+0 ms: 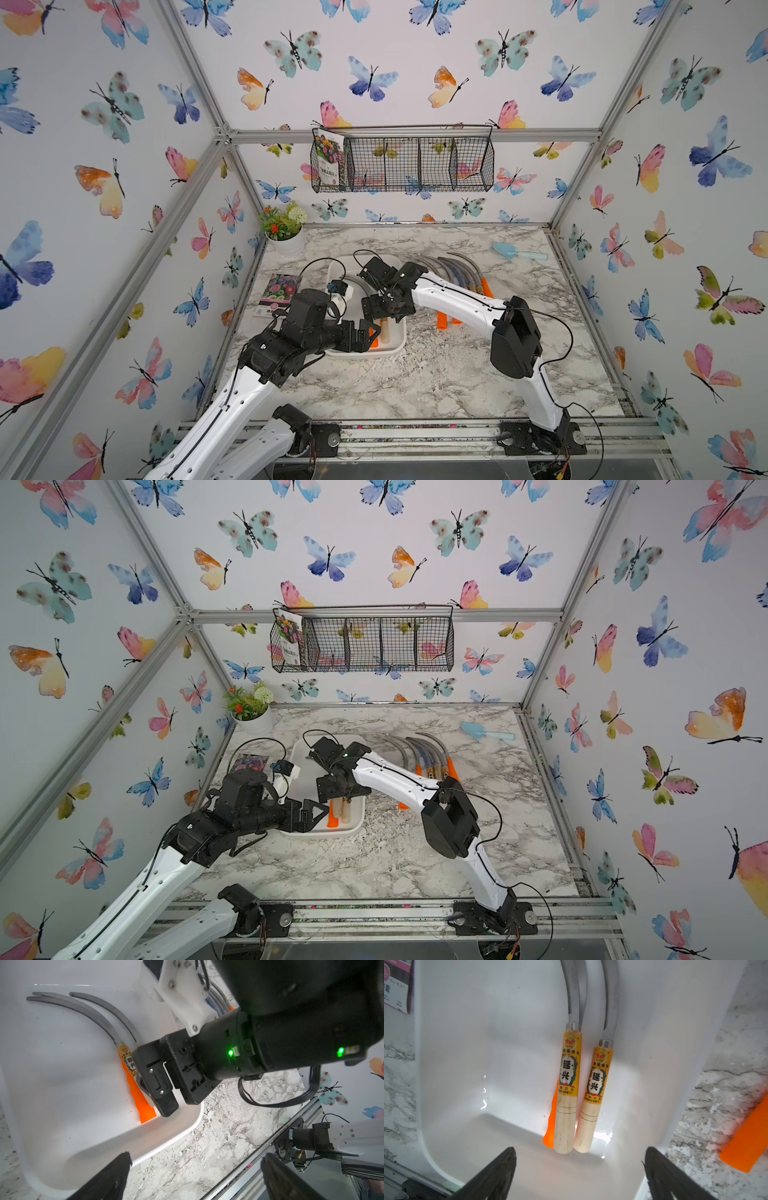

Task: Put small sickles into storage boxes
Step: Place the sickle in the storage box.

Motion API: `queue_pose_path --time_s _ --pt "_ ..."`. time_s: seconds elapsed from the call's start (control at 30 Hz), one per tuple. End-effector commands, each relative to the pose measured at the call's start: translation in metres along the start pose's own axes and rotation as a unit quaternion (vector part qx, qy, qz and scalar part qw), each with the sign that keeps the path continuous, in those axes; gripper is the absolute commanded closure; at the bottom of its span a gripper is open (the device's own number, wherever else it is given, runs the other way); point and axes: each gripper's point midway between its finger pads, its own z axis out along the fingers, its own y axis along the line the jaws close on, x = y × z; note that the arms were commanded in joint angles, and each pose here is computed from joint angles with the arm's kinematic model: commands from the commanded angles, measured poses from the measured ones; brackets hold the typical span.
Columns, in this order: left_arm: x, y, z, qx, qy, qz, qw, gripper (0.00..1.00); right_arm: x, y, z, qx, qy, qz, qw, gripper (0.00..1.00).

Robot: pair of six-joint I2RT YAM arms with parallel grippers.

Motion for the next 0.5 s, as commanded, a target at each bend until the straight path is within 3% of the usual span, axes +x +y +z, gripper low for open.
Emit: queue_pose_path --time_s 0.0,0.47 --pt "-0.013 -0.012 0.0 0.023 -0.011 0.018 1.0 0.02 -0.006 -0.019 -0.018 0.02 -0.011 0.008 1.0 0.02" --pt "-0.022 -0.018 0.032 0.05 0.012 0.029 0.998 0.02 -0.005 -0.08 -0.027 0.101 0.014 0.046 0.994 0.02"
